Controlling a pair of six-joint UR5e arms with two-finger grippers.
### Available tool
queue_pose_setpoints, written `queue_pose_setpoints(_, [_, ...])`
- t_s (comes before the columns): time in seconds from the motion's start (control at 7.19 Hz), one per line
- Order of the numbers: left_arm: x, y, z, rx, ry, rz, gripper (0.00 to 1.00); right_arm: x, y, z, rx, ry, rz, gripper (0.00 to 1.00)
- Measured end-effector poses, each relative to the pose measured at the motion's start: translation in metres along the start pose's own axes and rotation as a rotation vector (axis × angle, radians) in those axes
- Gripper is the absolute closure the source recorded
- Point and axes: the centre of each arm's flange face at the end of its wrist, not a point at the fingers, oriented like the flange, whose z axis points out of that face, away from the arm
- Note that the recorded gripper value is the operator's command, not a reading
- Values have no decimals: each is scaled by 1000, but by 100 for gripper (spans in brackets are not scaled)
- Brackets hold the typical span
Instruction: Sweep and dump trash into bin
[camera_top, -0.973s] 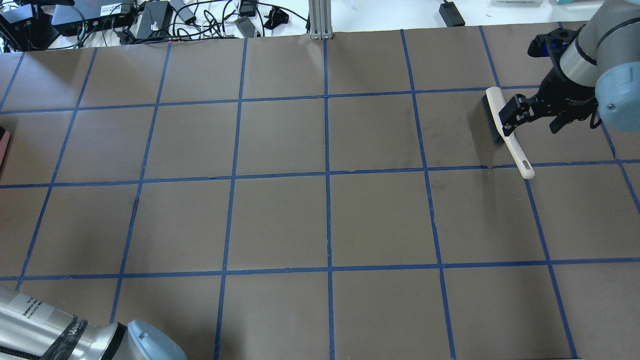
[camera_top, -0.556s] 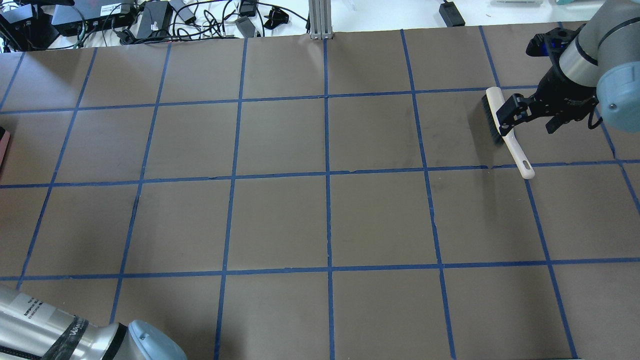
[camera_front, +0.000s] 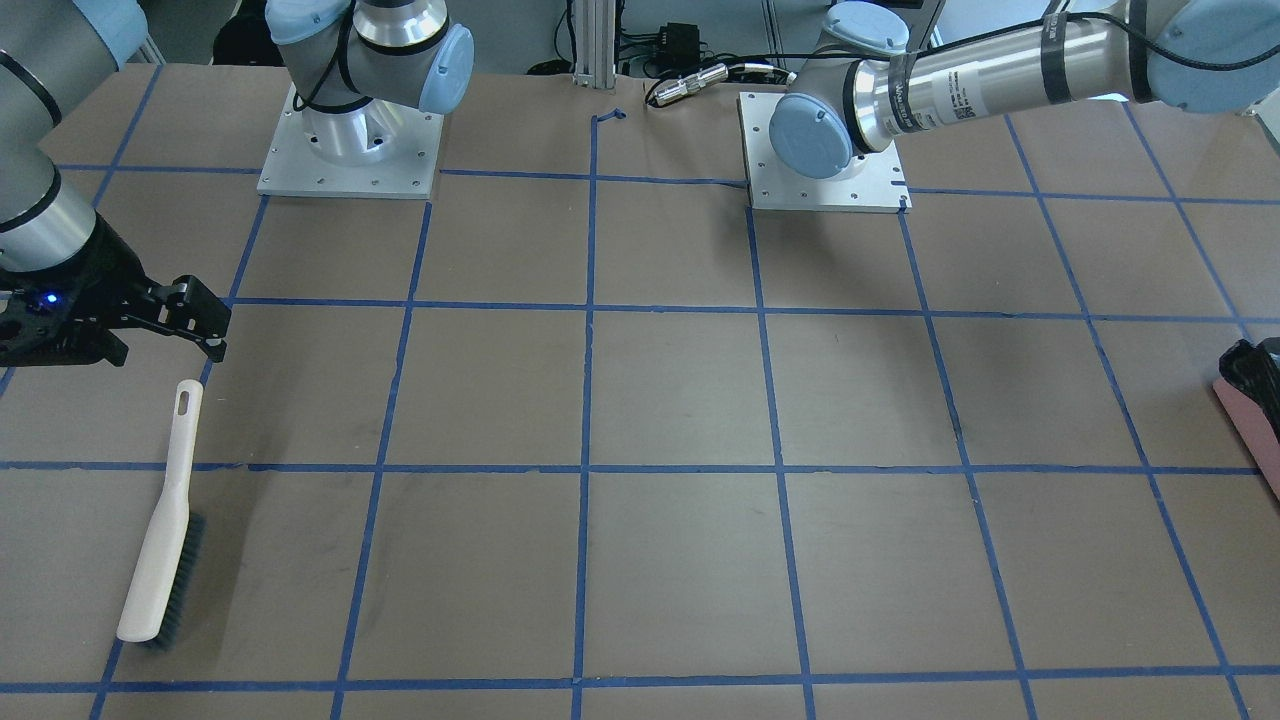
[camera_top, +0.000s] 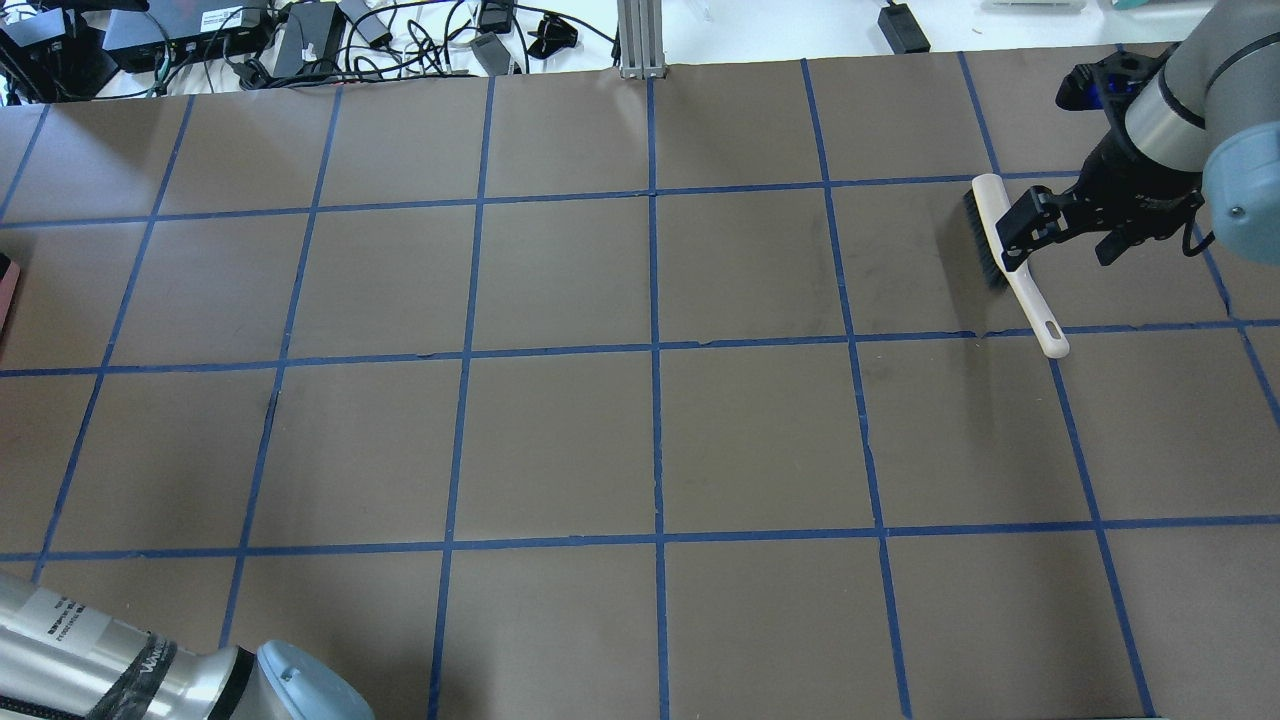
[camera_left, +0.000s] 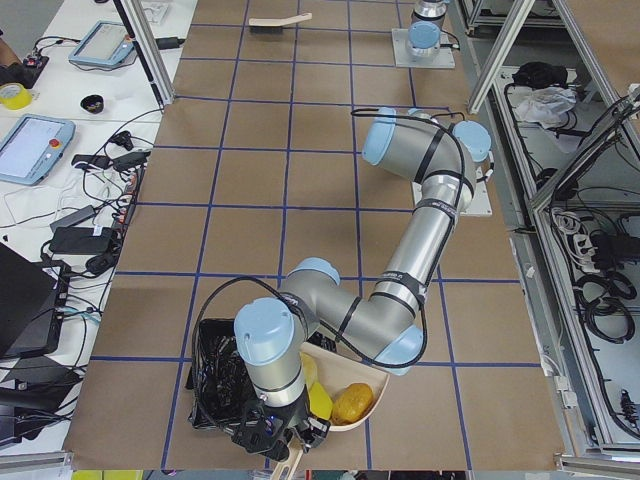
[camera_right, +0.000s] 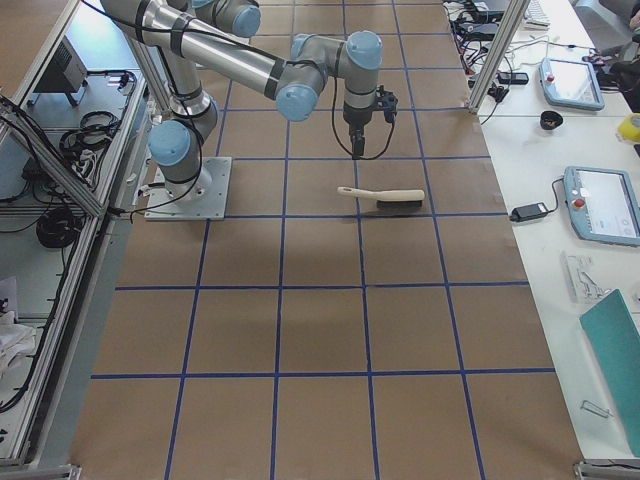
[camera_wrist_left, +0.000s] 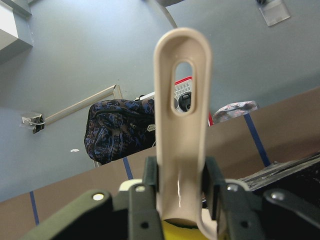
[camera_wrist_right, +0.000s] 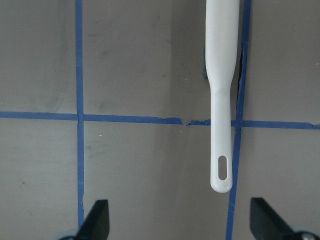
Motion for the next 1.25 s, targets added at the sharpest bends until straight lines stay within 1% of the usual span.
queue_pose_setpoints(0.14, [-2, -4, -10, 38, -1, 24, 100, -3, 1, -2, 9, -16, -1, 0])
queue_pose_setpoints(0.28, [-4, -5, -12, 53, -15, 63, 100, -5, 1, -1, 13, -35, -1, 0])
queue_pose_setpoints(0.56, [-3, -5, -3, 52, -45, 120, 100, -6, 1, 2, 9, -50, -4, 0])
queue_pose_setpoints(0.83, [0, -5, 0, 62, -47, 131, 100, -7, 2, 0, 11, -52, -12, 0])
queue_pose_setpoints(1.25, [8, -4, 3, 62, -42, 145, 100, -6, 2, -1, 13, -49, -38, 0])
